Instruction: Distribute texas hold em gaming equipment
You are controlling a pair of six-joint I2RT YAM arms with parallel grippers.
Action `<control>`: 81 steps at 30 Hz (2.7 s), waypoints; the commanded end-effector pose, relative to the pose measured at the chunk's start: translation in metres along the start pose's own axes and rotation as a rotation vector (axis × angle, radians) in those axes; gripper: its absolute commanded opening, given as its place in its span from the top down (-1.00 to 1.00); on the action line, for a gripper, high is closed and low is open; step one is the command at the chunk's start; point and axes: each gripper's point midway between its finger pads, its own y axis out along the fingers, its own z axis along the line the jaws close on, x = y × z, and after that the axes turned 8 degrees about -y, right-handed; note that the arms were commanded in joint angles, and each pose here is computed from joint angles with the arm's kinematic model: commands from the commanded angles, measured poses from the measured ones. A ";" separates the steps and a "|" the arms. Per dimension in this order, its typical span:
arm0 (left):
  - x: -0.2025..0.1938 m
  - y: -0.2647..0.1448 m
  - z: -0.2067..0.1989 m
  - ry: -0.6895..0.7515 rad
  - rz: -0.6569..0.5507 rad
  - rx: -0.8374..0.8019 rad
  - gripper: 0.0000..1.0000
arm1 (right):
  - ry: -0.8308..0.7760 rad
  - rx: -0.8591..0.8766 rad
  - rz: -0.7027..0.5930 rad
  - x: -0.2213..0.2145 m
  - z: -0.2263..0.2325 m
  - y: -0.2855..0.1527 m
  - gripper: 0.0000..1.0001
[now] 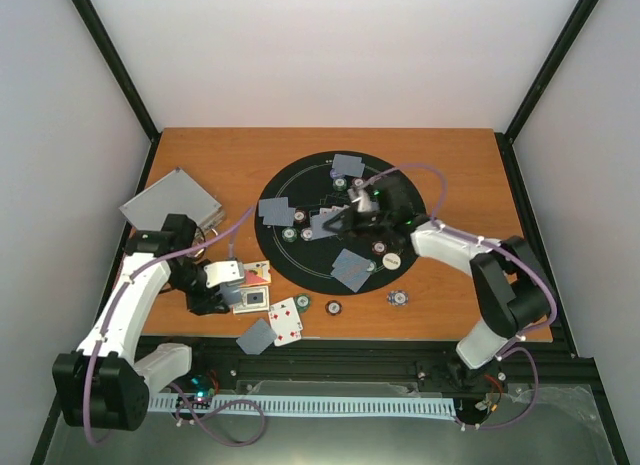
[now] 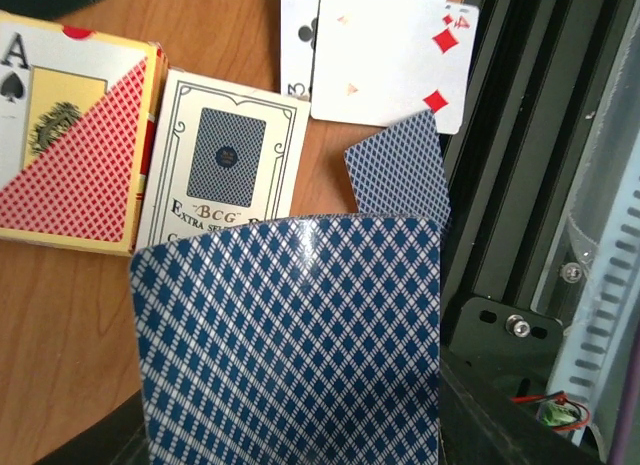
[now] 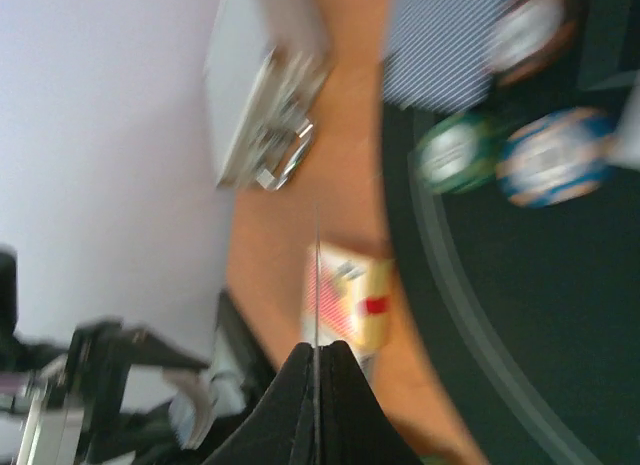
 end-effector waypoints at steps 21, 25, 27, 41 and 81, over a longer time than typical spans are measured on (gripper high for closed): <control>0.020 0.073 0.068 0.003 0.049 0.033 0.93 | 0.232 -0.310 -0.165 0.105 -0.201 -0.122 0.93; 0.020 0.079 0.074 -0.001 0.056 0.060 0.88 | 0.258 -0.310 -0.149 0.117 -0.217 -0.113 0.91; 0.020 0.082 0.076 0.001 0.063 0.075 0.87 | 0.271 -0.315 -0.141 0.120 -0.225 -0.110 0.91; 0.012 0.087 0.073 0.017 0.113 0.078 0.17 | 0.282 -0.375 -0.104 0.113 -0.240 -0.109 0.76; 0.034 0.030 0.058 -0.012 0.091 0.081 -1.00 | 0.220 -0.512 -0.166 0.089 -0.187 -0.158 -0.71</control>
